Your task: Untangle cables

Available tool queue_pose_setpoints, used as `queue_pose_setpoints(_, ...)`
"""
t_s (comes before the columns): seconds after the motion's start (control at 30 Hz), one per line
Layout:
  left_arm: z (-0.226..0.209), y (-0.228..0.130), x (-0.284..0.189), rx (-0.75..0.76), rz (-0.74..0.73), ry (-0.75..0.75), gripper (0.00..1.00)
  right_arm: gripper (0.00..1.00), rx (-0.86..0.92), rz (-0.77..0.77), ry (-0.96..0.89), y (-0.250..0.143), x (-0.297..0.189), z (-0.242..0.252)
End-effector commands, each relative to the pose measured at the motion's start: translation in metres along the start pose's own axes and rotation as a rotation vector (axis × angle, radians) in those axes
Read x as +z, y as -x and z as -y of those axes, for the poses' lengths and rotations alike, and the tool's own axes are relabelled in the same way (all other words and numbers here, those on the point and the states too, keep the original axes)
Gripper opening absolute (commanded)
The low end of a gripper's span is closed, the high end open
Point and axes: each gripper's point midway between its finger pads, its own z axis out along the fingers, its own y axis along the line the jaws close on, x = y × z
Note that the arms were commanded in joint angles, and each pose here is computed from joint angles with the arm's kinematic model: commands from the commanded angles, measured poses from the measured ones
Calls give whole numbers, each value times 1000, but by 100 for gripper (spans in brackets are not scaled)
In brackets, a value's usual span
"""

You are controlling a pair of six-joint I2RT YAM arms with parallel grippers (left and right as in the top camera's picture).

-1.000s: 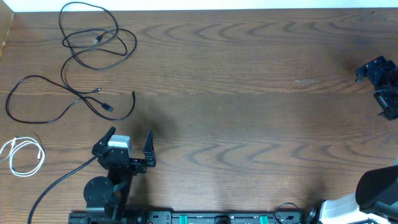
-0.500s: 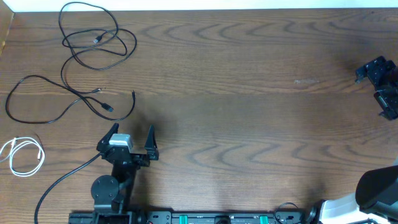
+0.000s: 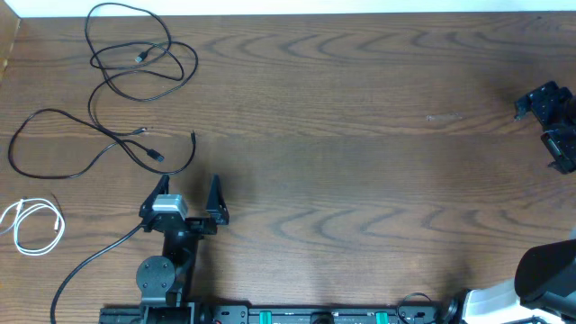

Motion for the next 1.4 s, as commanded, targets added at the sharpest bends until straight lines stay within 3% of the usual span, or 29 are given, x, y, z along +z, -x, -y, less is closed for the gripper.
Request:
queue_pose_setpoints(0.0, -9, 3, -1, -41, 17, 52, 98, 99, 10, 3, -4, 0, 0, 1)
queue_pose_setpoints(0.3, -18, -43, -5, -26, -168, 92, 98, 99, 10, 4, -4, 0, 0, 1)
queue_pose_setpoints(1.03, -16, -42, -4, 112, -170, 72, 98, 99, 10, 3, -4, 0, 0, 1)
queue_pose_setpoints(1.37, -17, -42, -5, 66, -170, 78, 98, 99, 10, 4, -4, 0, 0, 1)
